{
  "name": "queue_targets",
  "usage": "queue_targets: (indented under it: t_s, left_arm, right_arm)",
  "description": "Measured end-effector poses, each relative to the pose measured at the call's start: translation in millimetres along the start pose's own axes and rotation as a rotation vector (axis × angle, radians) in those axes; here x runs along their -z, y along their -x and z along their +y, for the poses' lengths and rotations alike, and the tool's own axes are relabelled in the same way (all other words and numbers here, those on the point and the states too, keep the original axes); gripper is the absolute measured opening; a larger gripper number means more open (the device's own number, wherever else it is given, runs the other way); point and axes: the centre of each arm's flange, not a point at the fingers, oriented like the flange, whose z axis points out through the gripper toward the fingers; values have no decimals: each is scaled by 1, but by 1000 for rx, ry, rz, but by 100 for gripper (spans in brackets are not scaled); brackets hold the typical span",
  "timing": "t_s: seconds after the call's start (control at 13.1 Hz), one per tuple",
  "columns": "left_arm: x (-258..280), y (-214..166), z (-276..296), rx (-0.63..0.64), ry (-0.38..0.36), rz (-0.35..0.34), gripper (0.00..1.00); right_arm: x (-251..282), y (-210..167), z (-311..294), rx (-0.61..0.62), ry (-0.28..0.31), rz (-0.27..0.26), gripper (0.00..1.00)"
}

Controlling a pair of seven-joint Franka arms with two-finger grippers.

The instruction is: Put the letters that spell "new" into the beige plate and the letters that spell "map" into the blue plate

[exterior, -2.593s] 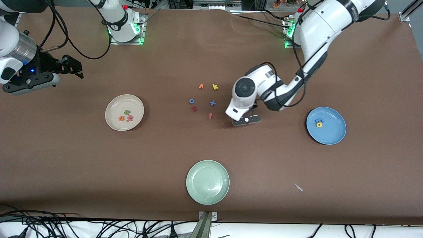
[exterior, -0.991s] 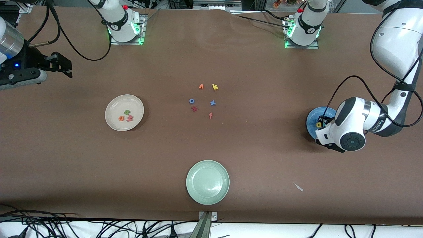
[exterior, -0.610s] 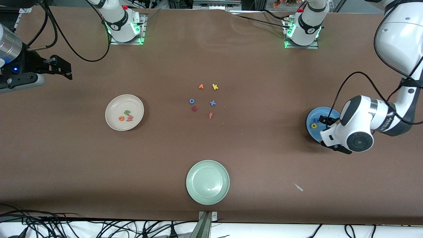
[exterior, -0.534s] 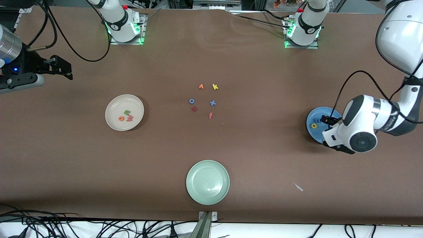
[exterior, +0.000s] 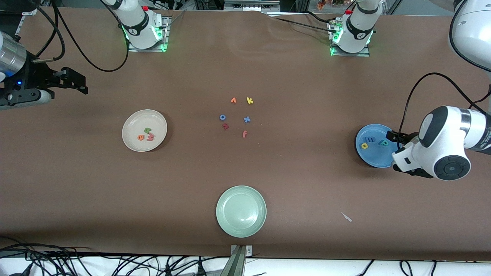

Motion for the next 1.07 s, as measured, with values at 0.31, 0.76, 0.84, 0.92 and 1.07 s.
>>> queue_targets:
  t_s: [0.31, 0.76, 0.84, 0.92, 1.07]
  left_arm:
    - [46, 50, -36, 143, 199, 120, 100]
    - [143, 184, -25, 224, 184, 372, 100]
    - [157, 203, -18, 219, 183, 402, 100]
    - [169, 222, -12, 213, 196, 430, 100]
    - [186, 249, -6, 211, 200, 479, 100]
  right_arm:
    - [-1, -1, 0, 0, 0, -2, 100]
    - [-2, -1, 0, -1, 0, -4, 100]
    - [-2, -1, 0, -1, 0, -4, 100]
    - [-2, -1, 0, -1, 0, -6, 100]
    - [-3, 0, 0, -1, -1, -12, 100]
